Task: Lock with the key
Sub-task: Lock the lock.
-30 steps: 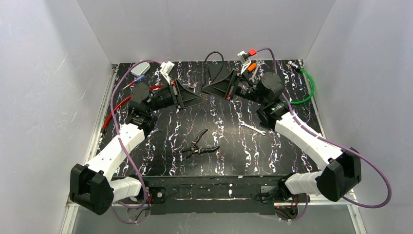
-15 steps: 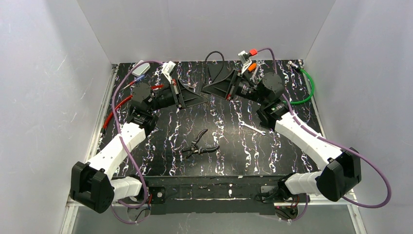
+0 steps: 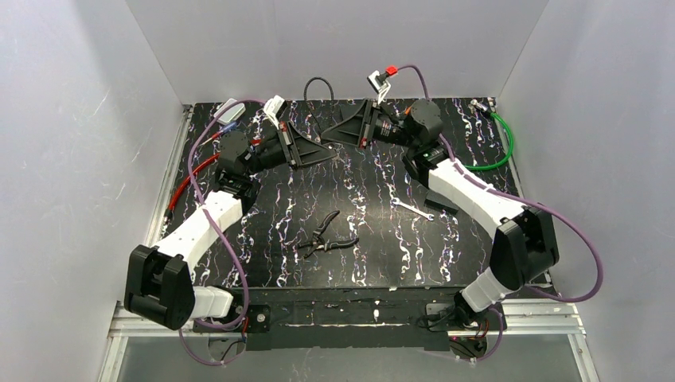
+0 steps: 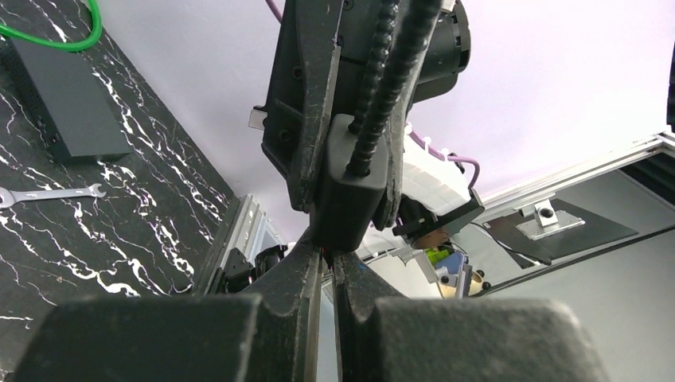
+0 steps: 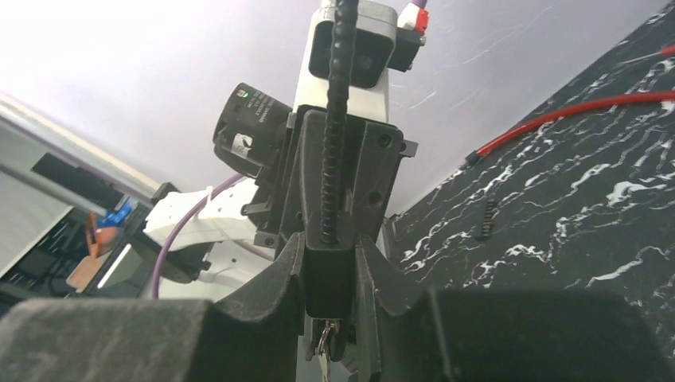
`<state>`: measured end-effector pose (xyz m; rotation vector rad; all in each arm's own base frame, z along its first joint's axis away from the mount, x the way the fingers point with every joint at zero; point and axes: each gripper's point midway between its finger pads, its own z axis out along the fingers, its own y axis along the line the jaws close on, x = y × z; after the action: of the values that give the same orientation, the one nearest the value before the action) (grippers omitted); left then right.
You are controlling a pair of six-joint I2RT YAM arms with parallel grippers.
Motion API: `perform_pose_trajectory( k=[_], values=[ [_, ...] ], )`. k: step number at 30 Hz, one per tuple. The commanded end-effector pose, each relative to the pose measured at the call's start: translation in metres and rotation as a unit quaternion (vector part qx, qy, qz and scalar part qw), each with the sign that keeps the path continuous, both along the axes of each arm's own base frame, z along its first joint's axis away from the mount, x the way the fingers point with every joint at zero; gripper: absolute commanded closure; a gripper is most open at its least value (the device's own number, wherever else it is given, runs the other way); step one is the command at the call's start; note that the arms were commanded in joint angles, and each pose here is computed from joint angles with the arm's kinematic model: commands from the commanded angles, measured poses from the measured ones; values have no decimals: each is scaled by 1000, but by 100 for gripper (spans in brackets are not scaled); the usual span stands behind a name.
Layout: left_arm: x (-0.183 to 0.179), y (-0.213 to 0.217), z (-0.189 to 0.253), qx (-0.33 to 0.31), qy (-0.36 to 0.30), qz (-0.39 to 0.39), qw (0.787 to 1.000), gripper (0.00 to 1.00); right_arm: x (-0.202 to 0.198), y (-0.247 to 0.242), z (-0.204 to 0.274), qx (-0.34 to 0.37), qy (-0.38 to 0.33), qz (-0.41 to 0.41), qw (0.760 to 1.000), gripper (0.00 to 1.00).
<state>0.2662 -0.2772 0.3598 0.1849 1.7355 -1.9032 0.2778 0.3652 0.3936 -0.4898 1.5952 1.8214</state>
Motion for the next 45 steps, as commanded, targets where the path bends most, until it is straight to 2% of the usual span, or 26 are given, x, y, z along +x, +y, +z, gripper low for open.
perform_pose_trajectory(
  k=[1,6,12,18,20,23,26,38,45],
  values=[
    [-22,-3,33,-19,-60,-30,998,100,-31,-9,56,94,-87,52,990,99],
    [-10,10,32,-26,-56,-7,998,100,-30,-25,59,128,-84,54,987,99],
    [-2,12,35,-36,-67,8,997,100,-33,-27,53,128,-86,68,986,99],
    [0,9,47,-41,-104,-6,994,99,-25,-37,58,169,-100,22,980,99],
    [-2,10,50,-39,-123,-9,992,90,-22,-37,59,171,-95,17,981,99],
    [-11,11,52,-30,-166,-15,986,65,-15,-35,53,168,-69,11,983,99],
    [-14,16,49,-22,-186,-15,982,55,-2,-31,44,153,-50,-5,987,99],
    [29,14,42,-36,-139,45,989,60,38,-17,26,131,1,-49,990,99],
    [43,13,36,-39,-117,57,991,60,52,-13,28,132,-1,-63,989,99]
  ],
)
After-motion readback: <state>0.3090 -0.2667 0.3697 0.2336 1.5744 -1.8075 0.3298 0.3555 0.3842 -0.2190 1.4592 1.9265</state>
